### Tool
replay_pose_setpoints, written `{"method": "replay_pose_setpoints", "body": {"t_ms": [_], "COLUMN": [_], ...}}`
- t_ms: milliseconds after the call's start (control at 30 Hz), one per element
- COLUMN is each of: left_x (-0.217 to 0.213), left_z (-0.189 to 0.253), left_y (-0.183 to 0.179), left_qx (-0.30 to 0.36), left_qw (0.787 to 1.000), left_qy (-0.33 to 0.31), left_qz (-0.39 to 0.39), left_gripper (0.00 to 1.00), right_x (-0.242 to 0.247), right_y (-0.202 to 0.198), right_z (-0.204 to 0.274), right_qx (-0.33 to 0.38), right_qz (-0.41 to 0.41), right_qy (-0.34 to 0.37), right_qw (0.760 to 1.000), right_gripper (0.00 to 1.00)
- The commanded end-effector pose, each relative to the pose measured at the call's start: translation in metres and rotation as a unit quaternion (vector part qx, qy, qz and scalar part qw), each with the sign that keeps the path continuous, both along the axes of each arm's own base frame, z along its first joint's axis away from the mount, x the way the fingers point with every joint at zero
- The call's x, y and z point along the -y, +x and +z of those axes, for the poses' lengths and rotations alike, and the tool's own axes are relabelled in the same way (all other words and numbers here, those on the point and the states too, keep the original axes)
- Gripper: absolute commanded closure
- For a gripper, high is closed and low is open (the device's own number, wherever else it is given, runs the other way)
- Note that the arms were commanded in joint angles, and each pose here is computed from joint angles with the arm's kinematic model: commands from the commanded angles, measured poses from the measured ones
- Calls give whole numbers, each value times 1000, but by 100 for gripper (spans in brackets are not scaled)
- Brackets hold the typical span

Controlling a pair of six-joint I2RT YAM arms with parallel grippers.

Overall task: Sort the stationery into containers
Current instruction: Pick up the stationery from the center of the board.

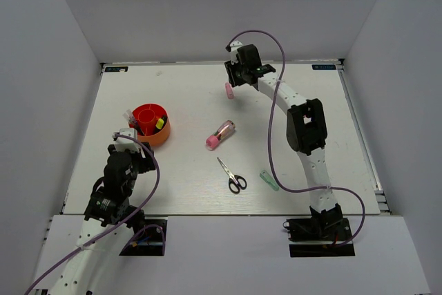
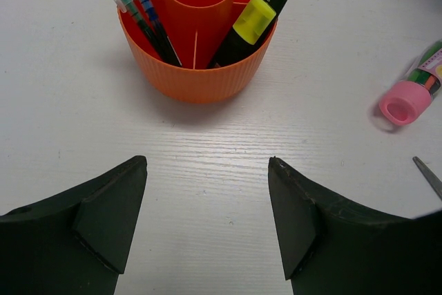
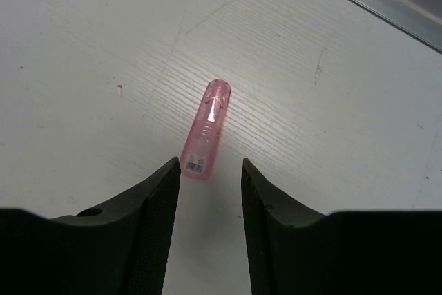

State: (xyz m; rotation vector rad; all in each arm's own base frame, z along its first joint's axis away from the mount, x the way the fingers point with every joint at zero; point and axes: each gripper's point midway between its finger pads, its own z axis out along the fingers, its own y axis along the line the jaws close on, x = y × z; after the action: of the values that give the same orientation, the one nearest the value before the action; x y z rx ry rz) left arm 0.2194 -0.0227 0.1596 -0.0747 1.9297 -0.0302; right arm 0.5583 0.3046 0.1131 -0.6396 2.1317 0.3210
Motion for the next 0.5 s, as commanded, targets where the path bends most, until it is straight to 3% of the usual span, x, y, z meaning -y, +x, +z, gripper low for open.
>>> {"method": "replay_pose_setpoints", "body": {"t_ms": [0, 467], "left_x": [1, 1], "left_z": [8, 6], "left_y": [1, 2], "left_qx": [10, 5], "left_qw": [1000, 1000], "left_qy": [-1, 1], "left_qz": [-2, -4], "left_gripper": [19, 19], "right_x": [5, -20], "right_y": [6, 14], "right_z": [-7, -42], "right_qx": [12, 3], "right_qz": [-16, -6], "right_qy": [-33, -7], "right_qw": [999, 1000], "right_gripper": [56, 56]}}
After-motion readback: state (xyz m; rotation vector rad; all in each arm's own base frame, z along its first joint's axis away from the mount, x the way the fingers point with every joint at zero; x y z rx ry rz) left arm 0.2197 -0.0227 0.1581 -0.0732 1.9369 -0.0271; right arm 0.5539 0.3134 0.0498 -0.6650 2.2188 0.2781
